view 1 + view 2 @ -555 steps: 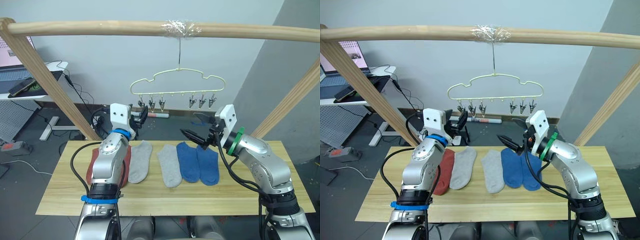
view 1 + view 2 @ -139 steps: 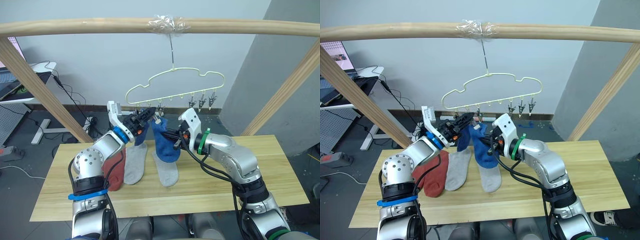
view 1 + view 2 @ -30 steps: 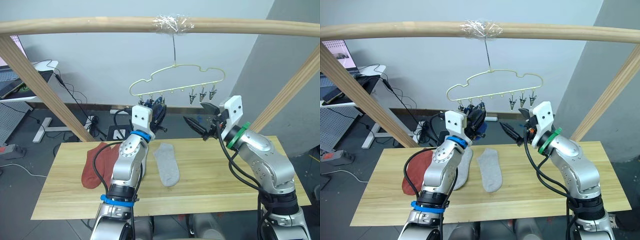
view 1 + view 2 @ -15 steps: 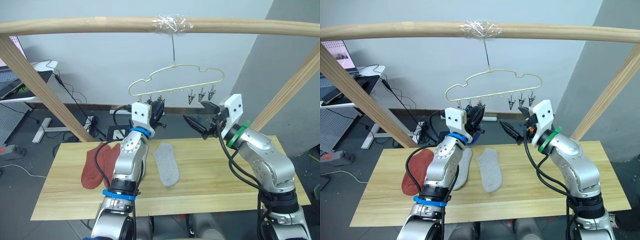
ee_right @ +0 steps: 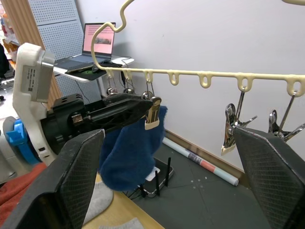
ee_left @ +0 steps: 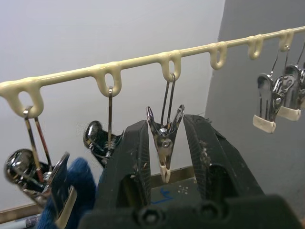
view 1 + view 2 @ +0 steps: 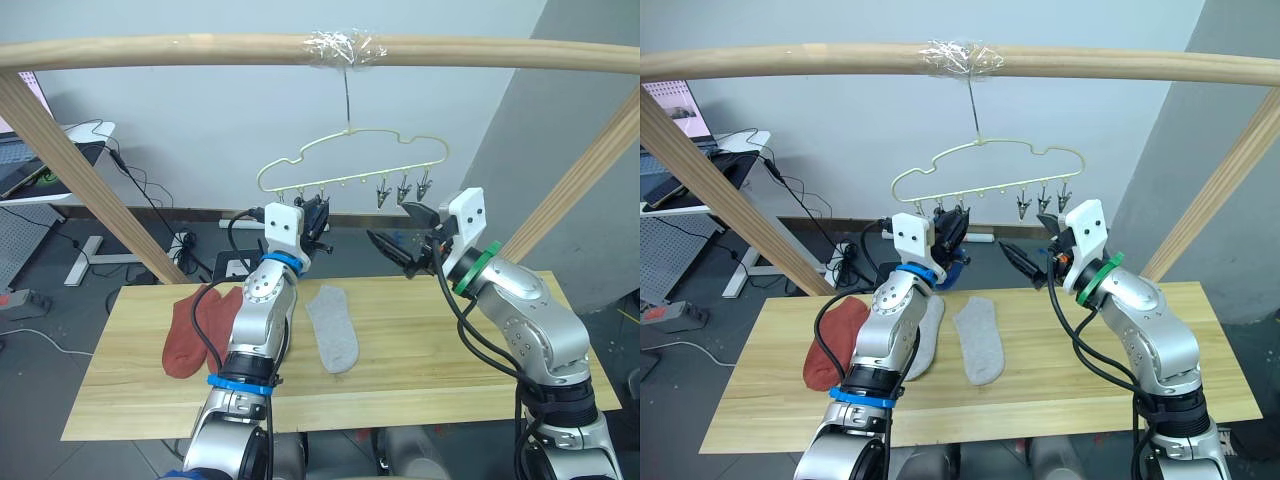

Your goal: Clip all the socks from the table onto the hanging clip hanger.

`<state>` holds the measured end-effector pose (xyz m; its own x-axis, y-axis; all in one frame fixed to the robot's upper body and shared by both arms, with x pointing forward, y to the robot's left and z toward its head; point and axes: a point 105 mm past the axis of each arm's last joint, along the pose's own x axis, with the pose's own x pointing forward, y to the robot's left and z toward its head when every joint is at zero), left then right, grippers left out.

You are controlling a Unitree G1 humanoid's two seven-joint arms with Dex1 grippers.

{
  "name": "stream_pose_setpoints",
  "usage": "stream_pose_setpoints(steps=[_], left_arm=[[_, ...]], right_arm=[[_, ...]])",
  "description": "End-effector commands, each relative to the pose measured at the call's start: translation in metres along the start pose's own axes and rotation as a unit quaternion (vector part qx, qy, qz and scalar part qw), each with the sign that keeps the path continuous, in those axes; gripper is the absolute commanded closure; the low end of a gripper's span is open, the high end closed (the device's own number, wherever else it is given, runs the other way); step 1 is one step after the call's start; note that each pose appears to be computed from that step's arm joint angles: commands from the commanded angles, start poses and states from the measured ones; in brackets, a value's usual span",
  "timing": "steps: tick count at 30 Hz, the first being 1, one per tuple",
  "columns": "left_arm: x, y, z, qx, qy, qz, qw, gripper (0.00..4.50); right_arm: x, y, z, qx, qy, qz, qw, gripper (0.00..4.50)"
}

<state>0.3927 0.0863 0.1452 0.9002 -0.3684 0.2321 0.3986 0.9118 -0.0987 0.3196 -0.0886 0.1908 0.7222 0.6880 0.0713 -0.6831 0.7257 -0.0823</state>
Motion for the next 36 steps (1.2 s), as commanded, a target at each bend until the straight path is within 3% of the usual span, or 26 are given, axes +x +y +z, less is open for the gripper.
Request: stream_pose_setpoints(steps=[1,16,28,36], left_arm=[[0.007,-0.001,0.017,0.012,-0.034,-0.003,0.999,3.23],[0.016,0.0,0.027,0.012,-0.057,0.006,0.998,3.23],[0.012,-0.006,0.021,0.053,-0.047,-0.009,0.997,3.23],[0.009,-0.006,0.018,0.041,-0.044,-0.006,0.998,3.23]], right_arm=[[-0.003,-0.001,0.018,-0.016,-0.031,-0.005,0.999,0.0],[-0.002,0.001,0.018,-0.013,-0.031,-0.002,0.999,0.0],[-0.004,0.0,0.017,-0.011,-0.029,-0.008,0.999,0.0],[-0.003,0.0,0.017,-0.01,-0.03,-0.008,0.999,0.0]])
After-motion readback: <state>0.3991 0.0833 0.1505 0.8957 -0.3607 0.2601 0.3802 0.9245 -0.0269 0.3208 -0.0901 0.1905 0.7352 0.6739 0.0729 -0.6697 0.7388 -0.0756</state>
